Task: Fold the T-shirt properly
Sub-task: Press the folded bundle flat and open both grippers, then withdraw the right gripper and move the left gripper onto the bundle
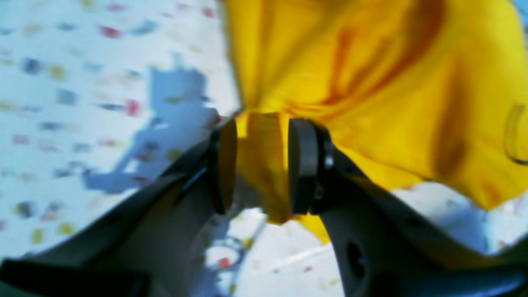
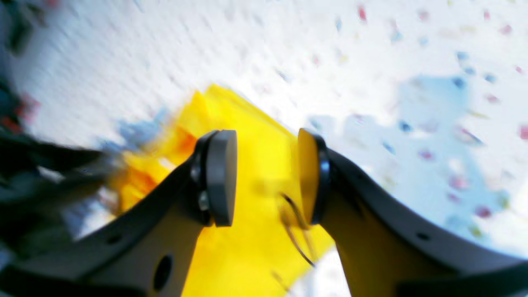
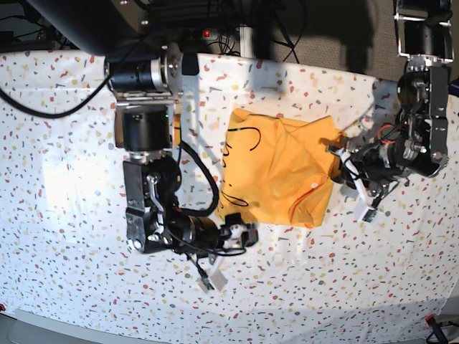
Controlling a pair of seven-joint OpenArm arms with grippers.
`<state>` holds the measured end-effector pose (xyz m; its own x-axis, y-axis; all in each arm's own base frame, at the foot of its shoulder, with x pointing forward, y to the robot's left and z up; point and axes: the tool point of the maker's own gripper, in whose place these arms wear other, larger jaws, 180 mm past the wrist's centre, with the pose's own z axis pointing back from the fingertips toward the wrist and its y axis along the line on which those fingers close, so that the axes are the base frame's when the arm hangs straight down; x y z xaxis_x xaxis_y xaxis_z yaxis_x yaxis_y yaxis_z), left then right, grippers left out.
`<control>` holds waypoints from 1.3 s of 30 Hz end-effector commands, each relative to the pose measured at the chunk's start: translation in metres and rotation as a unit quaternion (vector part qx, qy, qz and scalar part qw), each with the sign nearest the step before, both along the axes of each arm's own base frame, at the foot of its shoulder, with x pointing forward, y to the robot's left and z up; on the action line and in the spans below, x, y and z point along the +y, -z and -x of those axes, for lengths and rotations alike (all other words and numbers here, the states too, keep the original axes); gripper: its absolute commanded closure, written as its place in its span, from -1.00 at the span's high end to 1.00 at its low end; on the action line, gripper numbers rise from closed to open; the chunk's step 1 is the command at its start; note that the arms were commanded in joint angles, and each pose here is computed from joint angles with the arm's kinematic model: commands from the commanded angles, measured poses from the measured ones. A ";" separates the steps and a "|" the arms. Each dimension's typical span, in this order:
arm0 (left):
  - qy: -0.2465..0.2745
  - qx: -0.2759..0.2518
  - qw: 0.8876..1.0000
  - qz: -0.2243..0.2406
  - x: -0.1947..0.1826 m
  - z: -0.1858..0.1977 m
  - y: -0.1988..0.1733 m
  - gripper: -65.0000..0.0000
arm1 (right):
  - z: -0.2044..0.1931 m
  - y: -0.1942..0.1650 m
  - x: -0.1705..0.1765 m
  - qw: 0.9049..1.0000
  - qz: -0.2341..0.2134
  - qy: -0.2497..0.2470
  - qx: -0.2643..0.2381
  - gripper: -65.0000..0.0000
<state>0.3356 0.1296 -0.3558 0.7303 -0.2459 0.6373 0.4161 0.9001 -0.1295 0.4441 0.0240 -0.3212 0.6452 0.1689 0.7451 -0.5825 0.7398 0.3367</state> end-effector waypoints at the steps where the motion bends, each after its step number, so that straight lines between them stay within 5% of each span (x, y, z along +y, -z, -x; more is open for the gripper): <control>1: 0.003 -0.022 1.000 0.018 -0.003 -0.006 -0.012 -0.38 | -0.014 -0.019 -0.006 0.999 -0.001 0.005 -0.036 -0.25; 5: 0.030 -0.058 0.993 0.100 -0.032 -0.005 -0.031 -0.38 | -0.007 0.002 -0.024 0.999 0.034 0.008 -0.033 -0.25; 9: 0.059 -0.109 0.986 0.116 -0.056 -0.009 -0.065 -0.38 | -0.014 0.012 -0.062 0.994 0.087 0.031 -0.051 -0.25; 13: 0.057 -0.165 0.982 0.066 -0.060 -0.019 -0.078 -0.38 | -0.019 0.024 -0.121 0.983 0.163 0.077 -0.043 -0.25; 17: 0.090 -0.160 0.983 0.000 -0.076 -0.015 -0.057 -0.38 | -0.010 0.036 -0.161 0.975 0.201 0.089 -0.020 -0.25; 22: 0.170 -0.187 0.966 -0.049 -0.122 -0.001 -0.046 -0.38 | -0.003 0.042 -0.169 0.977 0.193 0.093 -0.010 -0.25; 28: 0.114 -0.207 0.960 -0.152 -0.105 -0.016 -0.029 -0.38 | 0.004 0.047 -0.162 0.981 0.173 0.090 -0.002 -0.25; 39: 0.108 -0.155 0.973 -0.133 -0.103 -0.010 0.002 -0.45 | 0.005 0.049 -0.159 0.982 0.169 0.089 -0.001 -0.25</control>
<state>0.3343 0.0296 -0.3741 0.4640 -0.5752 0.6737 0.5948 0.7659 0.2442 0.4222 -0.1351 -0.3918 0.7287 0.2998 0.6157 -0.4318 0.8990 0.0732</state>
